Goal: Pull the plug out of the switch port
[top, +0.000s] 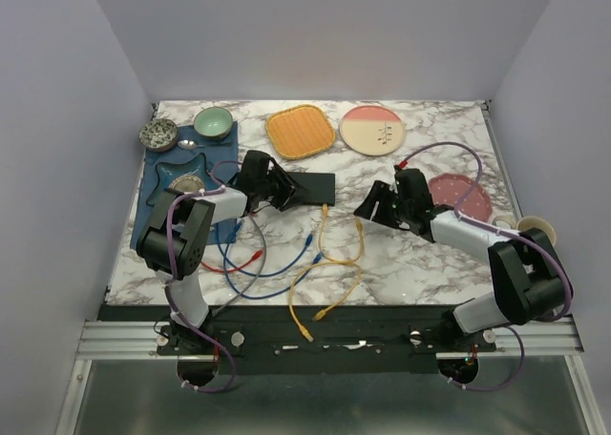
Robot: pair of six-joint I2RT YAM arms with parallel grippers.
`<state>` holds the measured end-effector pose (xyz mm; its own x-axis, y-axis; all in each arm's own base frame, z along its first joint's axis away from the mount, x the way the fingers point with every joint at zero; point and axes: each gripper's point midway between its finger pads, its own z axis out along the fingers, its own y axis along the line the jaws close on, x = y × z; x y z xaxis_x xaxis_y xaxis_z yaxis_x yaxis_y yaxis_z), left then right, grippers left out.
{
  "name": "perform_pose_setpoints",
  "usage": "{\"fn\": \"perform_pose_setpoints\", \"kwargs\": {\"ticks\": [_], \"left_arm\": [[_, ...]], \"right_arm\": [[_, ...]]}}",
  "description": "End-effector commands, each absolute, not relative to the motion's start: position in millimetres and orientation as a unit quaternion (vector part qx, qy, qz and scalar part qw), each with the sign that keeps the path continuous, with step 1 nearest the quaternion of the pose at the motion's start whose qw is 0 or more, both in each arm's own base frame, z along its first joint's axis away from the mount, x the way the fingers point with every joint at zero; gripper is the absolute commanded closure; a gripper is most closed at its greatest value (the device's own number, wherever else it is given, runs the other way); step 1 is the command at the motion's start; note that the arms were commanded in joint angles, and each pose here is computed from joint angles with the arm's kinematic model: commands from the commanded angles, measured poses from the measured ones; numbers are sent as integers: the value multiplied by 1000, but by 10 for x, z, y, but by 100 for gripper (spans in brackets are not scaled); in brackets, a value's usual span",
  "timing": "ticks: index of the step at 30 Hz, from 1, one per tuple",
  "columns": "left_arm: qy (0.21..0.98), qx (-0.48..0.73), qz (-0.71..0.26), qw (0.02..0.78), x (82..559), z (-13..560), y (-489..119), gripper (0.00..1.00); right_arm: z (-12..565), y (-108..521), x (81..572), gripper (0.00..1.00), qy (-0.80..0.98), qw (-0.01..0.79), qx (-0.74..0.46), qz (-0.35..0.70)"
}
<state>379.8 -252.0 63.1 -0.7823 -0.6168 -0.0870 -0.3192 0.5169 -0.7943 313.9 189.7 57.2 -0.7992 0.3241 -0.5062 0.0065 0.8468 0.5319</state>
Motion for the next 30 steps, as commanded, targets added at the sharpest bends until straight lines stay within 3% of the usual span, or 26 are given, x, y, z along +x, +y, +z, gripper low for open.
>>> {"fn": "perform_pose_setpoints", "kwargs": {"ticks": [1, 9, 14, 18, 30], "left_arm": [[846, -258, -416, 210, 4034, 835, -2559, 50], [858, -241, -393, 226, 4279, 878, -2511, 50], [868, -249, -379, 202, 4271, 618, -2460, 50], [874, -254, -370, 188, 4229, 466, -2429, 50], [892, -253, -344, 147, 3961, 152, -2413, 50]], "right_arm": [[935, 2356, 3360, 32, 872, 310, 56, 376], [830, 2806, 3530, 48, 851, 247, 60, 459], [590, 2917, 3519, 55, 862, 207, 64, 459], [456, 2902, 3553, 66, 878, 191, 69, 434], [292, 2899, 3874, 67, 896, 191, 86, 391]]}}
